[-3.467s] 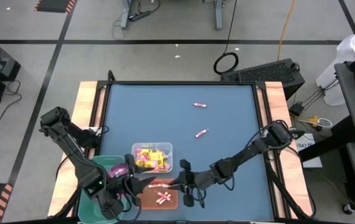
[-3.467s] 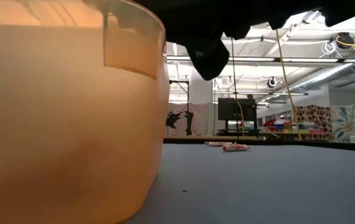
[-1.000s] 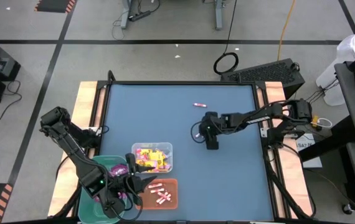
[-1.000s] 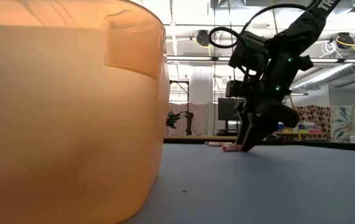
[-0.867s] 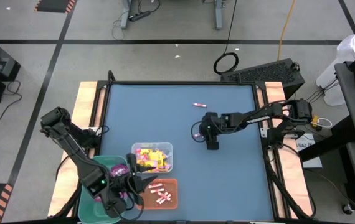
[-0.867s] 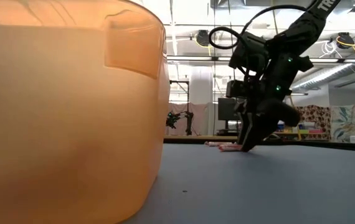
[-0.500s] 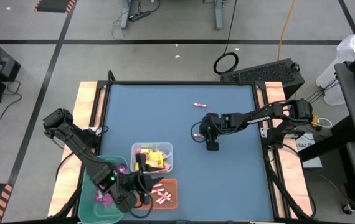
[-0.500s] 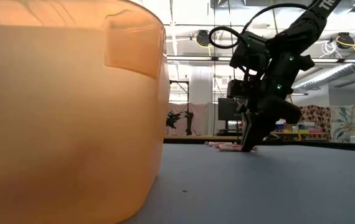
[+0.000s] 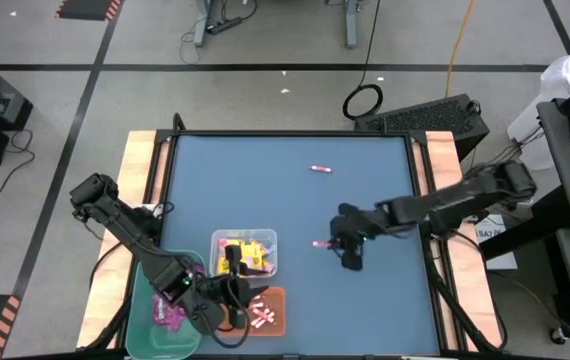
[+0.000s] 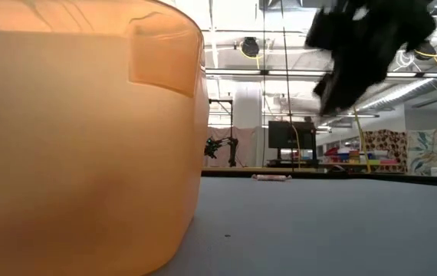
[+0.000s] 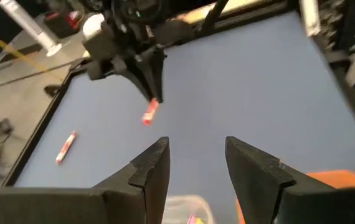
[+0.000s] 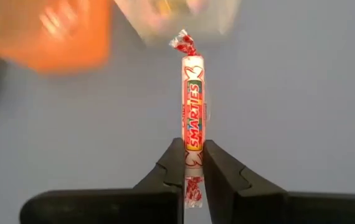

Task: Sort candy
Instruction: Put the red candy into the orange bin

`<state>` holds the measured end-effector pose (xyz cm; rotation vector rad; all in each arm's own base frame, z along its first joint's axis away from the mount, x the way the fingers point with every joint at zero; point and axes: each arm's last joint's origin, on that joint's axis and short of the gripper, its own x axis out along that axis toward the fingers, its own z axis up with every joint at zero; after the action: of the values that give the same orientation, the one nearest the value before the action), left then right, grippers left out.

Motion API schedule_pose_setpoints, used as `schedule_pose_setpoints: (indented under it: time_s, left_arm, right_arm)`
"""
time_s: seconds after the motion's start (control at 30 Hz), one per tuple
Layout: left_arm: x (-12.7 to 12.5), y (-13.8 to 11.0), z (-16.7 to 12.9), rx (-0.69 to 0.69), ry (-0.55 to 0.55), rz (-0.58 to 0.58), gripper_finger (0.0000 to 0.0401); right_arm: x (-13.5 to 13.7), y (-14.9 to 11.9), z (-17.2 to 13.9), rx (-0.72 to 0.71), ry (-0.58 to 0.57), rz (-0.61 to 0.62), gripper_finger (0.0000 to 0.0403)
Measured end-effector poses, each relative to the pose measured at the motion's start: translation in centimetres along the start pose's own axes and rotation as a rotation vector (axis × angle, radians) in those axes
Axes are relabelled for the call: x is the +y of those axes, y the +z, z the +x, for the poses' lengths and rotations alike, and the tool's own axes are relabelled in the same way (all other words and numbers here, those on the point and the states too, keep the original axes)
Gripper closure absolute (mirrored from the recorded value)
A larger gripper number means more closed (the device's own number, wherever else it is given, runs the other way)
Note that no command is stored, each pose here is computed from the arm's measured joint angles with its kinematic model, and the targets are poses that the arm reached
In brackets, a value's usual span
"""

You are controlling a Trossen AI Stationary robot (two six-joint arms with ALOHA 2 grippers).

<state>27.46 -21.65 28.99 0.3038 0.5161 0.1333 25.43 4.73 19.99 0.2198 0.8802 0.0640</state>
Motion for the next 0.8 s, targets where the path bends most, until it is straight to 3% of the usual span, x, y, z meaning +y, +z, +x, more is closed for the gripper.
schedule_pose_setpoints:
  time_s: [0.23, 0.43, 0.6, 0.8]
  left_arm:
    - [-0.6, 0.8, -0.1, -0.072, -0.091, 0.019, 0.0239]
    - [-0.7, 0.8, -0.2, -0.074, -0.096, 0.041, 0.0239]
    - [-0.9, 0.8, -0.3, -0.076, -0.134, 0.038, 0.0239]
    - [-1.4, -0.5, 0.3, -0.091, -0.162, 0.059, 0.0239]
  right_arm:
    - [7.7, -0.5, -2.6, -0.347, -0.011, -0.072, 0.0377]
    - [12.9, -1.6, -2.5, -0.611, -0.043, -0.154, 0.0377]
    - [15.7, -3.0, -1.4, -0.721, -0.098, -0.255, 0.0376]
    - [17.4, -3.9, -0.1, -0.833, -0.152, -0.252, 0.0376]
